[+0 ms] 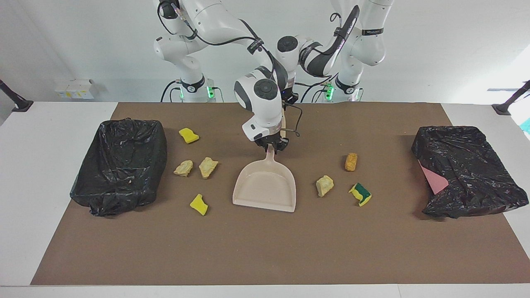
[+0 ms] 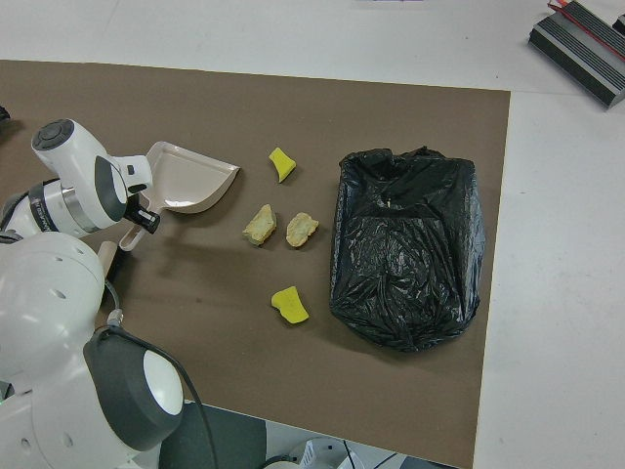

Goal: Sweep and dump trash in bin

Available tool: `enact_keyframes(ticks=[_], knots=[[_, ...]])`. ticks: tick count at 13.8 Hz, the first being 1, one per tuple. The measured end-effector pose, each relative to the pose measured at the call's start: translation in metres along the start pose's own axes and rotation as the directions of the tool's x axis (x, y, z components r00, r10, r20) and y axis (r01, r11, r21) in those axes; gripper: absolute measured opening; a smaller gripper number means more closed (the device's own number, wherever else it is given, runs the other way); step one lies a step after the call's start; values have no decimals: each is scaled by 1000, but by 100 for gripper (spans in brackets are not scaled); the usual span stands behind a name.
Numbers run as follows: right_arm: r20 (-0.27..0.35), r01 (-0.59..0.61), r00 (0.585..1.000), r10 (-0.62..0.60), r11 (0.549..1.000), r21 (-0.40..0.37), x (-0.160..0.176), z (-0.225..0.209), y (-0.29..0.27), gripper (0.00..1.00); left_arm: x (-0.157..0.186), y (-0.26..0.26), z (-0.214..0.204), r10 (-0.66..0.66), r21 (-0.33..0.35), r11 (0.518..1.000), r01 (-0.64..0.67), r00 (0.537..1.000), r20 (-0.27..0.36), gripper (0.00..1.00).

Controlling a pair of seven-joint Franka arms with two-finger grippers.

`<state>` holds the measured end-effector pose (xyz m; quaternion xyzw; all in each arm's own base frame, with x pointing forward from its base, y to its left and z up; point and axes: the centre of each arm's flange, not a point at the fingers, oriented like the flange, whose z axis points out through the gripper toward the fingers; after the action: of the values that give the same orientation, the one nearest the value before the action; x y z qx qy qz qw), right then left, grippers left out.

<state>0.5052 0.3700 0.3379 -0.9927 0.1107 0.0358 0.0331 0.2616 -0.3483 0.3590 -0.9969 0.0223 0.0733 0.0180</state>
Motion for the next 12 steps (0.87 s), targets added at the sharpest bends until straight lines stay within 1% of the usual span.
enact_keyframes(ticks=[3, 6, 7, 8, 10, 11, 12], knots=[[-5, 131, 991, -131, 991, 4, 11, -3, 9, 32, 26, -42, -25, -108, -18, 994, 109, 994, 12, 25], [-32, 181, 983, -180, 983, 21, 27, -18, 16, 32, 47, -87, -49, -217, -30, 976, 218, 976, 31, 25], [-45, 220, 975, -218, 975, 26, 32, -27, 19, 32, 56, -103, -55, -257, -32, 966, 258, 966, 38, 25], [-49, 266, 963, -265, 964, 25, 39, -36, 25, 32, 65, -119, -60, -290, -33, 956, 292, 956, 39, 25], [-29, 364, 931, -363, 931, 11, 55, -52, 44, 32, 83, -149, -65, -328, -26, 944, 328, 945, 19, 25], [-17, 429, 903, -429, 903, 6, 61, -58, 52, 32, 90, -163, -65, -327, -23, 945, 327, 945, 12, 25], [-5, 505, 863, -505, 863, 0, 65, -61, 58, 32, 97, -177, -66, -316, -20, 948, 316, 949, 6, 25]])
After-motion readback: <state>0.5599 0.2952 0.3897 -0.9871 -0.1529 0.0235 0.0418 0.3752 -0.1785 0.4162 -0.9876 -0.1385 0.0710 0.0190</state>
